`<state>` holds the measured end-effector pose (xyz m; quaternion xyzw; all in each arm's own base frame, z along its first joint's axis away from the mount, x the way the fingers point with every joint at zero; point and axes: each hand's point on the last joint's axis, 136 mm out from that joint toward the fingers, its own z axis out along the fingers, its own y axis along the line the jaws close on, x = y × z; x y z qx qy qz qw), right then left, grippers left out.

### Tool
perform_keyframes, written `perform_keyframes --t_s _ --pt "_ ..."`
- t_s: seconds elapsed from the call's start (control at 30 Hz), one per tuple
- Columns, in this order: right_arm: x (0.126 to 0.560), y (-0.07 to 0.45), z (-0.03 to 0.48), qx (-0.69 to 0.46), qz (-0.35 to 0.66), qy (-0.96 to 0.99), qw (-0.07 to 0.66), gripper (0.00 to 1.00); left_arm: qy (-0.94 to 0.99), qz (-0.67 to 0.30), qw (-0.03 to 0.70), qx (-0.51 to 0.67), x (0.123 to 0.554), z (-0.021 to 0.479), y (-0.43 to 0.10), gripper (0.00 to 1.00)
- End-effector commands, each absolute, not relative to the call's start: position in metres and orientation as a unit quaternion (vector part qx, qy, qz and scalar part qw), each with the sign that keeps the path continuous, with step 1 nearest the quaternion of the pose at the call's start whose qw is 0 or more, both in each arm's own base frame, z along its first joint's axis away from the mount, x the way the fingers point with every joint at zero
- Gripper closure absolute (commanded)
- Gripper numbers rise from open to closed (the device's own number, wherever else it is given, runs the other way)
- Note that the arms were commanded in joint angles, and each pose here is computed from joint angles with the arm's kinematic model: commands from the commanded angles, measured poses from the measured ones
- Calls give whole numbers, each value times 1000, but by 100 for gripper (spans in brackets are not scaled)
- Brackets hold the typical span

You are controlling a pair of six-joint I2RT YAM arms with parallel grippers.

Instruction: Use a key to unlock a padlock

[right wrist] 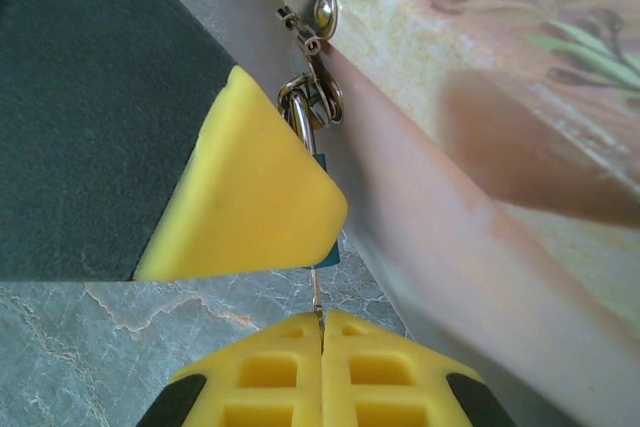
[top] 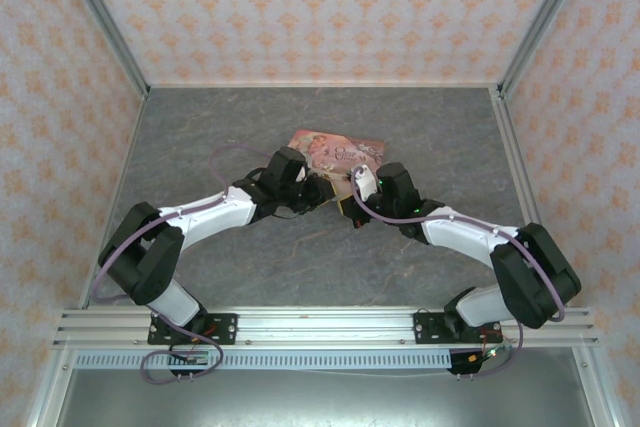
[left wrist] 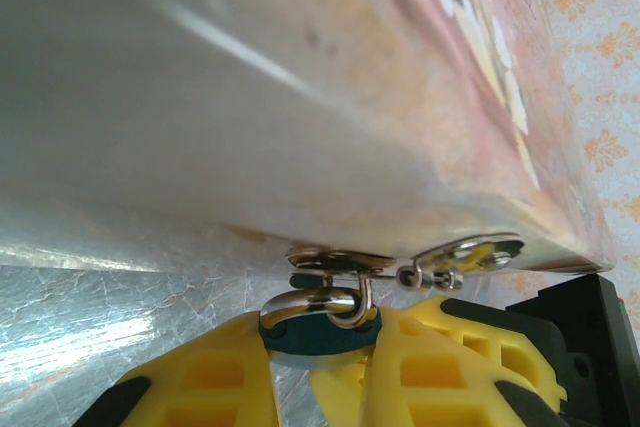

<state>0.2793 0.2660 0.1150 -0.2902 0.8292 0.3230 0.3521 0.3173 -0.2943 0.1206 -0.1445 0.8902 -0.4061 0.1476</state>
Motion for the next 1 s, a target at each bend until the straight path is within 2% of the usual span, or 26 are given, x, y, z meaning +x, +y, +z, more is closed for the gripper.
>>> perform_keyframes --t_s 0.0,0.33,0.77,0.97 --pt "303 280 178 -287 351 772 445 100 888 -430 109 -119 297 125 -310 92" --pt "304 285 208 -294 372 738 479 100 890 -427 106 -120 294 124 -309 92" --pt "301 277 195 -301 346 755 469 100 889 -427 105 -126 295 124 -309 92" --pt "302 284 196 -295 369 748 466 100 880 -441 97 -144 296 125 -313 93"
